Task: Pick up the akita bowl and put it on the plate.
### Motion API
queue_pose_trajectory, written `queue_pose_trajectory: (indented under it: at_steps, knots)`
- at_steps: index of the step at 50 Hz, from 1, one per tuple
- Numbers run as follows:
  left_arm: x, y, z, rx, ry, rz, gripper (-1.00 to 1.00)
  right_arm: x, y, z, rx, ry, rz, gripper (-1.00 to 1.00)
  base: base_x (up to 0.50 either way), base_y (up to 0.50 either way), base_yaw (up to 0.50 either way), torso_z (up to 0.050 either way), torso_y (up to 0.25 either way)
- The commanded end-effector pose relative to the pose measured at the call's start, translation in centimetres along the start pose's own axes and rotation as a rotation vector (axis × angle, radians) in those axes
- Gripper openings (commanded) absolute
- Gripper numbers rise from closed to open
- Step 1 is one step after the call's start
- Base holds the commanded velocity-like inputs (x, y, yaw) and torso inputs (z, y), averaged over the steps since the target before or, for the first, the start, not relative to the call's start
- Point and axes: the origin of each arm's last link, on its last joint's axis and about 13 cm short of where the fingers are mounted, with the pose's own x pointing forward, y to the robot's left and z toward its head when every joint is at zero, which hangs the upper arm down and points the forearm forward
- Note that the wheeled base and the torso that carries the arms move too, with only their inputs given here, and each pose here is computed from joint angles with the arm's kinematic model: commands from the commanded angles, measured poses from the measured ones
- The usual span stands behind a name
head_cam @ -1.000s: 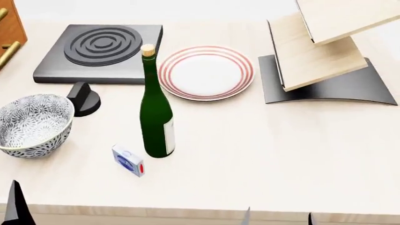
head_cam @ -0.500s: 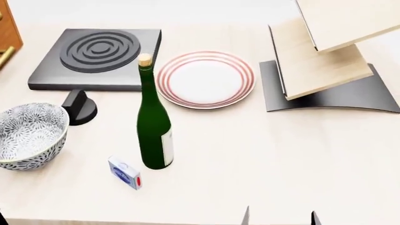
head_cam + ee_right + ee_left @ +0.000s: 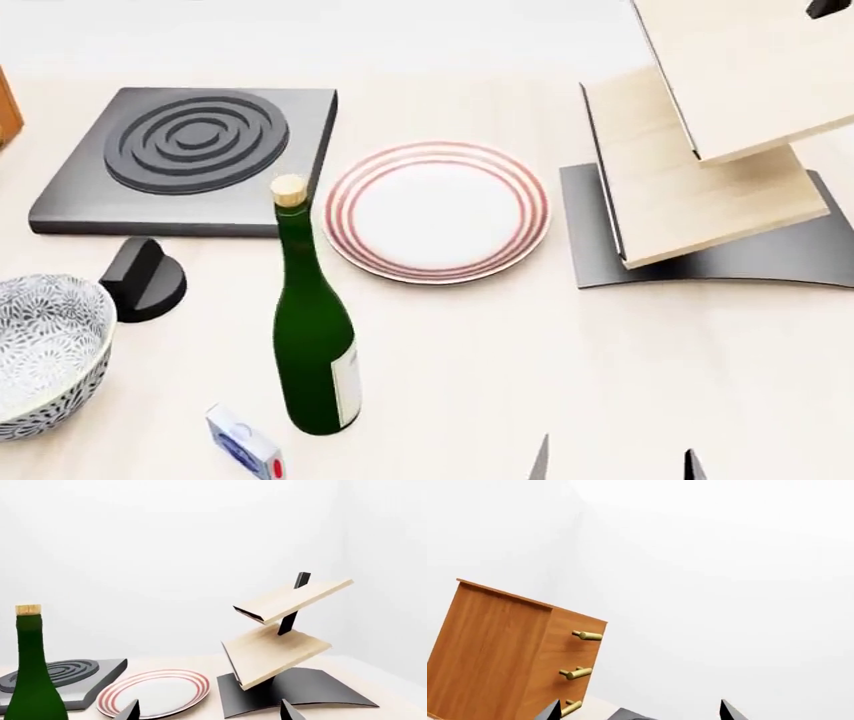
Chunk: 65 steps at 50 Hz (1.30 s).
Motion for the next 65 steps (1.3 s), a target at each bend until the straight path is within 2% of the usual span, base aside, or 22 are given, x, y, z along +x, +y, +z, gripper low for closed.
queue_pose_trajectory:
  at_steps: [1,65]
  knots:
    - [0.1,0.13,0.14,-0.001,-0.01,0.011,1.0,0.01,-0.04,0.01,0.003,-0.002,-0.001,1.0,0.27,0.0,0.0,0.0,0.0]
    - [0.01,-0.09,-0.54,-0.002,0.015,0.002,1.0,0.13,0.19,-0.68,-0.007,0.02,0.006,1.0,0.26,-0.05,0.0,0.0,0.0]
